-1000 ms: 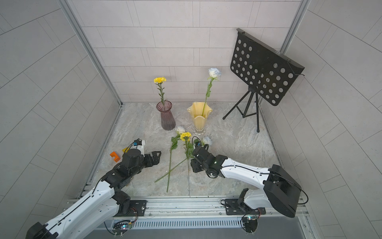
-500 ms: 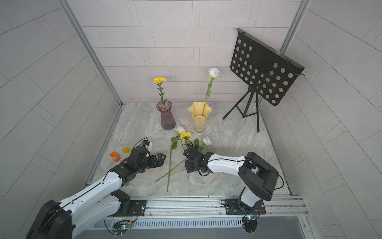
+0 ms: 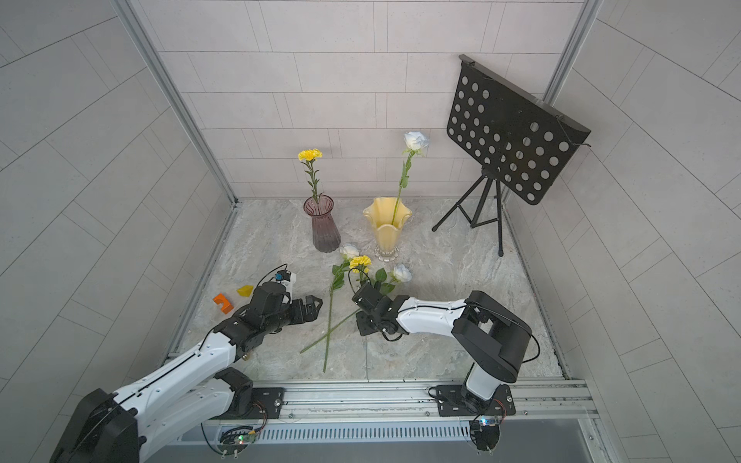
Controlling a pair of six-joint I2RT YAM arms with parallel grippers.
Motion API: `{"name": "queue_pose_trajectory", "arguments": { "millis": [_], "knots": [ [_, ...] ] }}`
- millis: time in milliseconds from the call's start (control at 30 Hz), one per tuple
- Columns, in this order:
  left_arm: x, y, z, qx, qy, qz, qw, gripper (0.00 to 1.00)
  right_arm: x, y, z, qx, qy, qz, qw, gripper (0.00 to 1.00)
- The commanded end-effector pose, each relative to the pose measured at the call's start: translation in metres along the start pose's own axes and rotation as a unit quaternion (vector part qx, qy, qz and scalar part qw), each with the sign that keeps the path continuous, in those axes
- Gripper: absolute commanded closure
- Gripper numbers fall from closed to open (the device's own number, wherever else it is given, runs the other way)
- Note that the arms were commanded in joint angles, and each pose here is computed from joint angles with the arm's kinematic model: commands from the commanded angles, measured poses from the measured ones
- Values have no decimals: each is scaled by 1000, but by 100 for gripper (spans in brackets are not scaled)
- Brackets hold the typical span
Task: Arrange the flowers in different vases according to their colors
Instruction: Pick up the flower at the center of the board.
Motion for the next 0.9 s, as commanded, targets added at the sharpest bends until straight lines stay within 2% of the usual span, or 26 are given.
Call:
{"name": "queue_pose_trajectory", "arguments": {
  "millis": [0, 100, 367, 500, 633, 733, 867],
  "knots": [
    [3, -4, -9, -6, -14, 3, 1000, 0, -3, 4, -1, 2, 1, -1, 1000, 65],
    [3, -4, -9, -6, -13, 2, 1000, 0, -3, 4, -1, 2, 1, -1, 1000, 68],
    [3, -2, -9, -5, -13, -2, 1000, 0, -2, 7, 1, 0, 7, -5, 1000, 100],
    [4, -1, -10, -4, -16, -8, 1000, 0, 9, 11, -3, 2, -5, -12, 1000, 100],
    [9, 10, -11, 15, -23, -42, 999, 0, 30, 17, -10, 7, -28, -26, 999, 100],
    [19, 29, -12, 43, -36, -104, 993, 0, 51, 19, -18, 12, -52, -34, 998, 100],
    [40, 58, -14, 88, -73, -195, 974, 0, 80, 23, -29, 22, -92, -48, 994, 100]
  ]
}}
Point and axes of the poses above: each gripper's point midway between its finger pads, its own x axis back along the fingers, its own y axis along the line the jaws close on, z = x × y, the point moved 2 cm from there along x, back along the fingers, and after that the axes turned 14 degrees about -x, right-handed, at the moved point
